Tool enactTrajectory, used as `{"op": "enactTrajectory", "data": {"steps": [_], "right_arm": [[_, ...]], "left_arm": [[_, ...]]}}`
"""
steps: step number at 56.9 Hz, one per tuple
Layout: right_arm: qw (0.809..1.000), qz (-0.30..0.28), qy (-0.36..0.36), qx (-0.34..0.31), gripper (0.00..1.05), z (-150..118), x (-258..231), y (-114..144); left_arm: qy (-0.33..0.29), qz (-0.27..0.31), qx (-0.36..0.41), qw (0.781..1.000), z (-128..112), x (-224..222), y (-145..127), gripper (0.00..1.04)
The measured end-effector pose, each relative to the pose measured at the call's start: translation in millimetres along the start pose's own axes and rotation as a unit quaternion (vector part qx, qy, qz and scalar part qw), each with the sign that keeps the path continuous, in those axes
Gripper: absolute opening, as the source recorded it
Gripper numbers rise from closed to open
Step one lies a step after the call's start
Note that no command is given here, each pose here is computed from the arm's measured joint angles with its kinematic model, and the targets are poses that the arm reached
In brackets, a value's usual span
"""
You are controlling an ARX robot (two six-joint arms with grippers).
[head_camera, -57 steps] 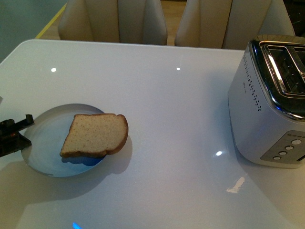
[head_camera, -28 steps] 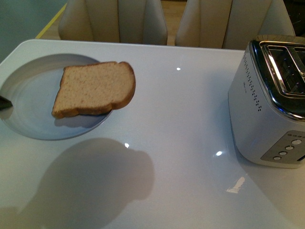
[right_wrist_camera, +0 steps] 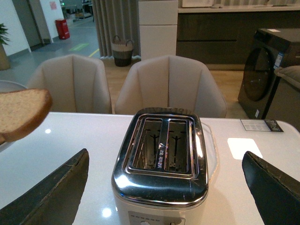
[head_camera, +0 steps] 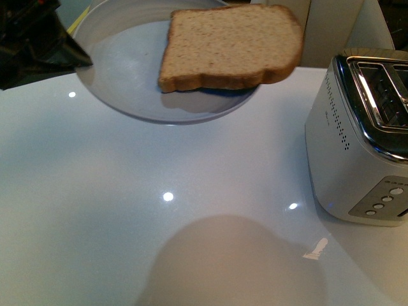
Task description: Left arm holds plate, right arm toasts bread
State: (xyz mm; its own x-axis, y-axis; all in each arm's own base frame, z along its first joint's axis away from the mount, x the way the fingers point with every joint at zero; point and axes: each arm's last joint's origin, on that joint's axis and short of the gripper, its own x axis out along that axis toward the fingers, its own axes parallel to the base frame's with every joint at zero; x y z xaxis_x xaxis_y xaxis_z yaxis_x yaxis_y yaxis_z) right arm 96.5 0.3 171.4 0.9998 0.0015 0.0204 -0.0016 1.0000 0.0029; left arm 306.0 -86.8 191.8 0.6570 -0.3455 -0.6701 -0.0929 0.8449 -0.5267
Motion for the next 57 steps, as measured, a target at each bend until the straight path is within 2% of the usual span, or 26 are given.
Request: {"op": "enactTrajectory", "data": {"steps": [9,19,35,38,41,45,50,57], "right_arm": [[1.000,0.000,0.000,0.000,0.96,0.0,0.0,0.0],[1.000,0.000,0.000,0.000,0.96,0.0,0.0,0.0],[1.000,-0.001,0.002,0.000,0.96,-0.1,0.1,-0.1],[0.995,-0.032,0.096,0.003,0.96,-2.2,0.6,-0.1],[0.981,-0.042,0.188,0.000,0.96,-4.4,1.5,0.1],[0.969,-0.025,0.246,0.015,0.96,-9.0,1.2,1.5],[0.968,-0.001,0.245,0.043,0.96,-6.4,1.7,3.0],[0.973,0.019,0.212,0.094,0.96,12.9,9.2,2.7]], "left_arm": [[0.013,-0.027,0.012,0.999,-10.6,0.4,-34.0,0.03],[0.032,-0.040,0.017,0.999,-28.1,1.4,-53.5,0.03],[0.039,-0.040,0.016,0.998,-34.4,1.5,-58.6,0.03],[0.039,-0.040,0.016,0.998,-34.4,1.5,-58.6,0.03],[0.039,-0.039,0.016,0.998,-34.4,1.5,-58.6,0.03],[0.040,-0.040,0.016,0.998,-34.7,1.4,-58.9,0.03],[0.040,-0.040,0.016,0.998,-34.7,1.5,-58.9,0.03],[0.038,-0.038,0.016,0.998,-34.6,1.4,-58.8,0.03]]}}
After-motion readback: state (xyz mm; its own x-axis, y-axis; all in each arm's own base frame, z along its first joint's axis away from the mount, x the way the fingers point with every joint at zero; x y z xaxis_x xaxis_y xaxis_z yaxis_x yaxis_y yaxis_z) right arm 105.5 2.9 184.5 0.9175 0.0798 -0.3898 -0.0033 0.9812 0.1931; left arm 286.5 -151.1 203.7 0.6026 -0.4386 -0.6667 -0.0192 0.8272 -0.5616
